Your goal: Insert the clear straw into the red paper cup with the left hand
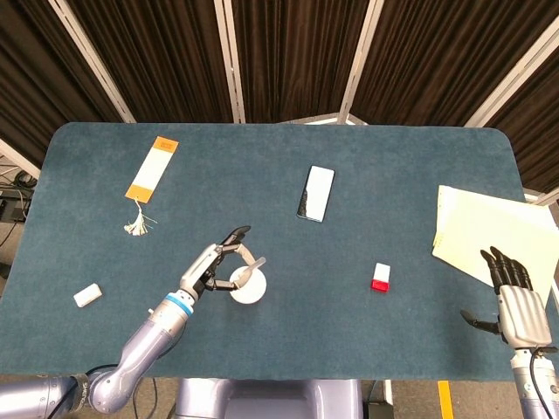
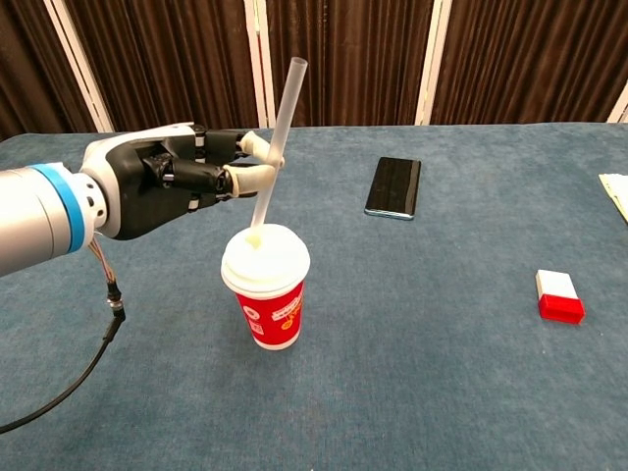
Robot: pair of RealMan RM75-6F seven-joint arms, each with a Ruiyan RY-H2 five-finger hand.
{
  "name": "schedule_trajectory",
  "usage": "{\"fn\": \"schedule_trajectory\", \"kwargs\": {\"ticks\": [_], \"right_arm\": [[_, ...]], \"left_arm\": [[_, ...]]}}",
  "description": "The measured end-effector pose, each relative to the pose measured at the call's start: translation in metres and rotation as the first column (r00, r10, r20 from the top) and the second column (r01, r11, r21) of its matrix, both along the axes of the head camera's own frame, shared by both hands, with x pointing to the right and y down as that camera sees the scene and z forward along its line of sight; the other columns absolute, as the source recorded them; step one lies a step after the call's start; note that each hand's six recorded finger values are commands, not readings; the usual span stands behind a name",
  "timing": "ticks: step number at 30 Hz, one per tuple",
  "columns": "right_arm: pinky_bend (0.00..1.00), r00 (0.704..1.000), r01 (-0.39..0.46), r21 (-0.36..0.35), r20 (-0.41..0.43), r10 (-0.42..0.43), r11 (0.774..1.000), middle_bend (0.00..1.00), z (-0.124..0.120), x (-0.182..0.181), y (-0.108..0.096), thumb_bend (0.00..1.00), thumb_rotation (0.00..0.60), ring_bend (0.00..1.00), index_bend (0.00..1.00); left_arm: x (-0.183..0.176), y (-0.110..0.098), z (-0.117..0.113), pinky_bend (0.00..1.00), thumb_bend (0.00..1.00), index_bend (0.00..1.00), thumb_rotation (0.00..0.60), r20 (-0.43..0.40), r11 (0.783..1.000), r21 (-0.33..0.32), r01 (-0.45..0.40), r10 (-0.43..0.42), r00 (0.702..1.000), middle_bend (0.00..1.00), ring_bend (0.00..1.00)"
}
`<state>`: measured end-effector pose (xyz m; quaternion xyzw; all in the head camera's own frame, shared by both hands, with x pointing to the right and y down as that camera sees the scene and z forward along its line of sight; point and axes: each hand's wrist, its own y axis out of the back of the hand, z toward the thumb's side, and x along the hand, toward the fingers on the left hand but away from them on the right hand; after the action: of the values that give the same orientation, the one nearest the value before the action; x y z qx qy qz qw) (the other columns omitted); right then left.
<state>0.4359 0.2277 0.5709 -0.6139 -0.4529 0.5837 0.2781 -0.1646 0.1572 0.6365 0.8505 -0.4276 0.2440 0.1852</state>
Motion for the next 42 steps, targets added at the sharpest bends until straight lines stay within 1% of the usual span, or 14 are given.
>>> {"fn": "schedule_trajectory", "kwargs": {"ticks": [7,10,19,22,26,30,31,34,35,37,39,40,41,42], "right_arm": [[0.00,1.000,0.001,0.000,-0.001,-0.001,1.000,0.00,0.000,0.000,0.000,0.14,0.600,0.00,0.01],[0.00,1.000,0.000,0.000,-0.001,0.000,1.000,0.00,0.000,0.000,0.000,0.14,0.600,0.00,0.01],[0.00,1.000,0.002,0.000,-0.002,-0.002,1.000,0.00,0.000,0.000,0.000,0.14,0.600,0.00,0.01],[0.00,1.000,0.001,0.000,-0.003,-0.001,1.000,0.00,0.000,0.000,0.000,0.14,0.600,0.00,0.01],[0.00,1.000,0.002,0.000,-0.005,-0.002,1.000,0.00,0.000,0.001,0.000,0.14,0.600,0.00,0.01],[0.00,1.000,0.004,-0.002,-0.009,-0.004,1.000,0.00,0.001,0.001,0.000,0.14,0.600,0.00,0.01],[0.00,1.000,0.005,-0.002,-0.011,-0.006,1.000,0.00,0.001,0.001,0.000,0.14,0.600,0.00,0.01],[0.00,1.000,0.008,-0.003,-0.017,-0.008,1.000,0.00,0.001,0.001,0.000,0.14,0.600,0.00,0.01],[0.00,1.000,0.007,-0.004,-0.020,-0.008,1.000,0.00,0.001,0.001,0.000,0.14,0.600,0.00,0.01],[0.00,1.000,0.004,-0.011,-0.026,-0.005,1.000,0.00,0.002,0.002,0.001,0.14,0.600,0.00,0.01],[0.00,0.999,0.007,-0.015,-0.034,-0.007,1.000,0.00,0.002,0.002,0.001,0.14,0.600,0.00,0.01],[0.00,0.999,0.011,-0.014,-0.037,-0.012,1.000,0.00,0.002,0.001,0.001,0.14,0.600,0.00,0.01],[0.00,0.999,0.016,-0.012,-0.038,-0.016,1.000,0.00,0.001,0.001,0.001,0.14,0.600,0.00,0.01],[0.00,0.999,0.022,-0.008,-0.040,-0.022,1.000,0.00,0.001,0.000,0.000,0.14,0.600,0.00,0.01]], "left_arm": [[-0.004,0.002,0.003,0.00,0.31,0.40,0.600,0.019,1.000,0.020,-0.009,0.009,1.000,0.00,0.00],[-0.004,0.003,0.004,0.00,0.30,0.37,0.600,0.022,1.000,0.023,-0.015,0.014,1.000,0.00,0.00],[-0.008,0.000,0.001,0.00,0.30,0.37,0.600,0.031,0.999,0.050,-0.018,0.016,0.999,0.00,0.00],[-0.012,-0.004,-0.003,0.00,0.30,0.37,0.600,0.049,0.996,0.084,-0.025,0.021,0.999,0.00,0.00],[-0.021,-0.012,-0.011,0.00,0.30,0.35,0.600,0.117,0.983,0.175,-0.056,0.036,0.992,0.00,0.00],[-0.039,-0.021,-0.021,0.00,0.30,0.33,0.600,0.269,0.943,0.301,-0.145,0.062,0.961,0.00,0.00],[-0.044,-0.022,-0.024,0.00,0.29,0.31,0.600,0.311,0.930,0.326,-0.173,0.067,0.948,0.00,0.00],[-0.063,-0.026,-0.033,0.00,0.29,0.25,0.600,0.470,0.876,0.396,-0.277,0.066,0.880,0.00,0.00],[-0.072,-0.027,-0.037,0.00,0.28,0.23,0.600,0.535,0.852,0.414,-0.322,0.058,0.843,0.00,0.00],[-0.088,-0.027,-0.044,0.00,0.26,0.20,0.600,0.632,0.818,0.427,-0.386,0.035,0.774,0.00,0.00],[-0.115,-0.024,-0.053,0.00,0.25,0.18,0.600,0.739,0.789,0.419,-0.450,-0.008,0.674,0.00,0.00],[-0.128,-0.022,-0.057,0.00,0.25,0.17,0.600,0.779,0.781,0.408,-0.473,-0.029,0.626,0.00,0.00],[-0.146,-0.017,-0.062,0.00,0.25,0.16,0.600,0.825,0.775,0.390,-0.497,-0.054,0.562,0.00,0.00],[-0.160,-0.013,-0.066,0.00,0.25,0.15,0.600,0.853,0.774,0.374,-0.511,-0.069,0.518,0.00,0.00]]}}
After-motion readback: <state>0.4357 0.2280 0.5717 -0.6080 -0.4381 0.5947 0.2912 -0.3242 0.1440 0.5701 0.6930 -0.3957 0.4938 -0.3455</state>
